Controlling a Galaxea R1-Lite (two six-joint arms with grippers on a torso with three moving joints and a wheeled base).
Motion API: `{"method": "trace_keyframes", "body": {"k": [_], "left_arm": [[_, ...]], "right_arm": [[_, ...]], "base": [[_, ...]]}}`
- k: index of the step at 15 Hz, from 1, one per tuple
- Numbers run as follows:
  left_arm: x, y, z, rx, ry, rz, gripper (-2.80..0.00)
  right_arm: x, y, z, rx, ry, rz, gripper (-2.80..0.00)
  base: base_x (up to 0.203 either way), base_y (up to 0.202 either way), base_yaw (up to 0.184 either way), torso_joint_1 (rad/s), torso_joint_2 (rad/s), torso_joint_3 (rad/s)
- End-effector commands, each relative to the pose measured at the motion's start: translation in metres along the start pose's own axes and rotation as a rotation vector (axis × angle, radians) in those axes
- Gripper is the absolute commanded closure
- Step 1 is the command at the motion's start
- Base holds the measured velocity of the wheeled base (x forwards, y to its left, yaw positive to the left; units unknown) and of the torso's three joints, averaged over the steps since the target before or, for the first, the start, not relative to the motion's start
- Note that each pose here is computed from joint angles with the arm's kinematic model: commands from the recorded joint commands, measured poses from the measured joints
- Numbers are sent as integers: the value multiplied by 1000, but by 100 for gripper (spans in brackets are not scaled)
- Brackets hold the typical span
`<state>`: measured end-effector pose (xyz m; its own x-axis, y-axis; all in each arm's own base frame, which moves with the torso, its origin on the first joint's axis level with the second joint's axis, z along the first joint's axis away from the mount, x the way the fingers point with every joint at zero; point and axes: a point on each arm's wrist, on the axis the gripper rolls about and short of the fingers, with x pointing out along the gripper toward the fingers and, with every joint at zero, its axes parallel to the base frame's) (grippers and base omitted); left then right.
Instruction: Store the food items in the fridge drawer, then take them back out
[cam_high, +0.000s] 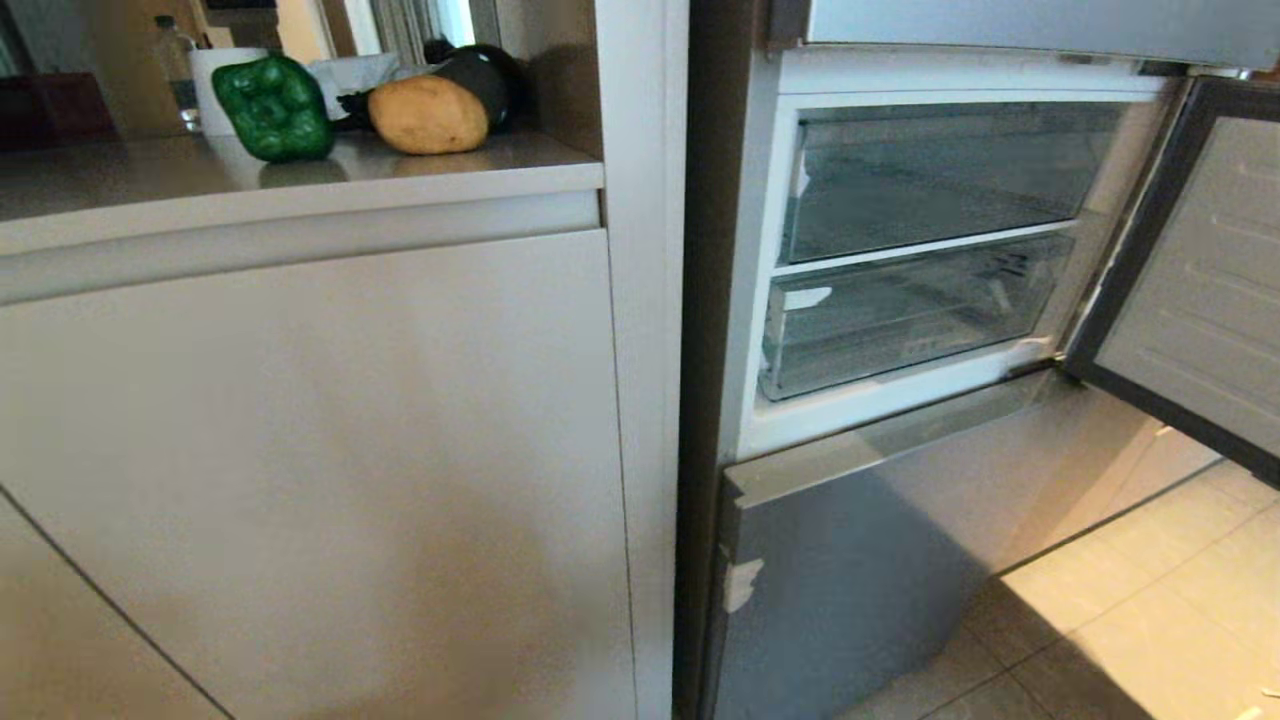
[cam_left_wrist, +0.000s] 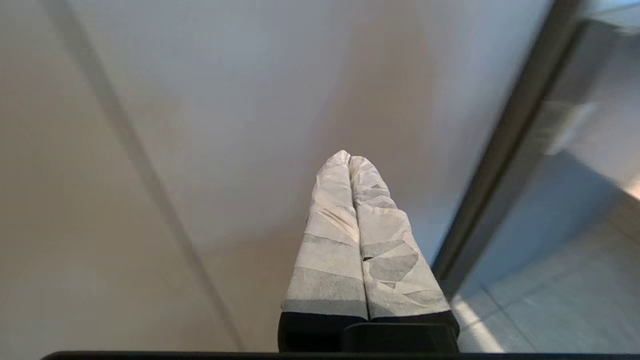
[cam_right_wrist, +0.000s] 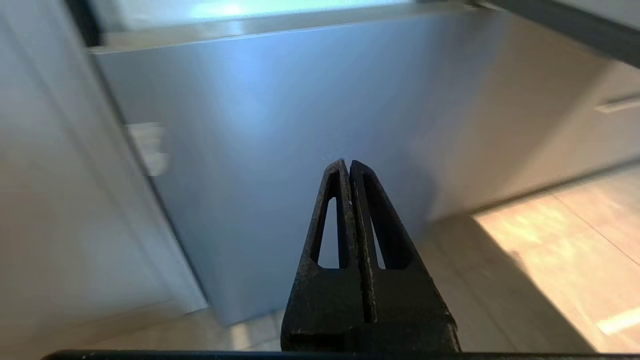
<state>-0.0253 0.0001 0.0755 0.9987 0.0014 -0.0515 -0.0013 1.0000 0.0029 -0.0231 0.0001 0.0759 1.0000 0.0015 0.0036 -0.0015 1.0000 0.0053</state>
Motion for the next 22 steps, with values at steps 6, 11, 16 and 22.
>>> {"method": "trace_keyframes", "body": {"k": [6,11,16,22], "left_arm": [[0,0,0,0,1,0,0],[0,0,0,0,1,0,0],[0,0,0,0,1,0,0],[0,0,0,-1,1,0,0]], "right_arm": [[-3,0,16,-46,-41,14,0],[38,2,103,4,106,59,0],[157,7,136,76,302,252,0],[310,10,75,75,224,327,0]], "base": [[0,-1,11,0,1,0],[0,0,0,0,0,0],[0,0,0,0,0,0],[0,0,0,0,0,0]]}}
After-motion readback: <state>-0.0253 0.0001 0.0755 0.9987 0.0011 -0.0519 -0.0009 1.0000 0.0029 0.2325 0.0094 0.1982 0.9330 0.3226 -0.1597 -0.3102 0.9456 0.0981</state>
